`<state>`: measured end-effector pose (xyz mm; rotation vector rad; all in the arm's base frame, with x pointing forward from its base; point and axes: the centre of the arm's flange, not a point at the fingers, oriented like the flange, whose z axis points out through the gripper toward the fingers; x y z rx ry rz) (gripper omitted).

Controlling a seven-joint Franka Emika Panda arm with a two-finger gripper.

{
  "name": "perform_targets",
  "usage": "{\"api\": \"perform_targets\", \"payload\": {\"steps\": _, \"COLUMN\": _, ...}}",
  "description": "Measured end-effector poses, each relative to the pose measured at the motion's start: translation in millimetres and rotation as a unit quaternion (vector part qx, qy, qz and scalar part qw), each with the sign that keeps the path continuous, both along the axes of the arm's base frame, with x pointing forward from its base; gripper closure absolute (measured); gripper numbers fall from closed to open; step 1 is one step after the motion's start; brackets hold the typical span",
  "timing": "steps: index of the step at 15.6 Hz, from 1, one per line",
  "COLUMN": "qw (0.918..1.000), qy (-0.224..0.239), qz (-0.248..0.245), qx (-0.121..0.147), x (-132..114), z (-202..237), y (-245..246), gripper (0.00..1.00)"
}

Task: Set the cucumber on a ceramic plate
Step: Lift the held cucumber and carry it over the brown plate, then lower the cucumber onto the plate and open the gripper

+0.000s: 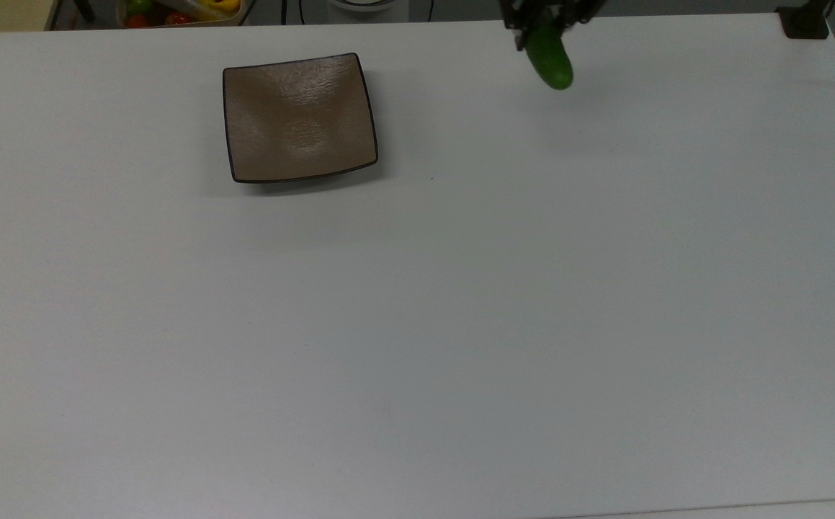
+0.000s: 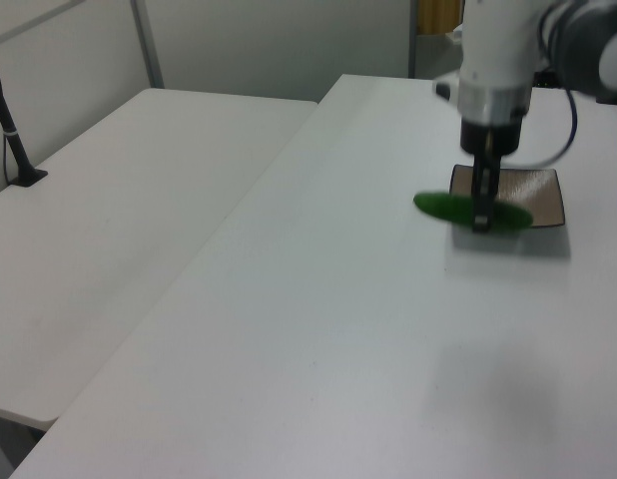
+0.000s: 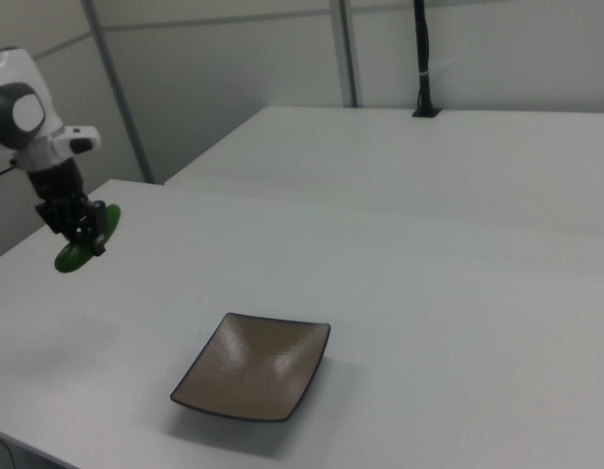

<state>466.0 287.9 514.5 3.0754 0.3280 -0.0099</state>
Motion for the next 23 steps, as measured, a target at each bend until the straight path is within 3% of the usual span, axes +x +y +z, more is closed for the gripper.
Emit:
{"api": "perform_targets", "payload": {"steps": 5, "qw": 0.9998, "qy": 0.019, "qz": 0.008, "qx": 0.006, "x": 30, "z": 28, "y": -92, "gripper": 0.58}}
{"api": "perform_targets", "payload": {"steps": 11, "qw": 0.9989, "qy": 0.044, "qz": -0.012, "qx": 0.012, "x": 54, "z": 22, "y": -199, "gripper": 0.58}}
{"api": "perform_targets", "payload": {"steps": 15, "qw": 0.9968, "qy": 0.075, "qz": -0.021, "qx": 0.014, "x": 53, "z": -5, "y": -247, "gripper": 0.58}}
{"api": "perform_targets", "payload": {"steps": 18, "qw": 0.9948, "qy": 0.099, "qz": -0.027, "qx": 0.001, "x": 52, "z": -38, "y": -262, "gripper": 0.58}}
{"api": "perform_targets", "payload": {"steps": 23, "qw": 0.9948, "qy": 0.094, "qz": -0.032, "qx": -0.019, "x": 50, "z": -96, "y": -282, "gripper": 0.58}}
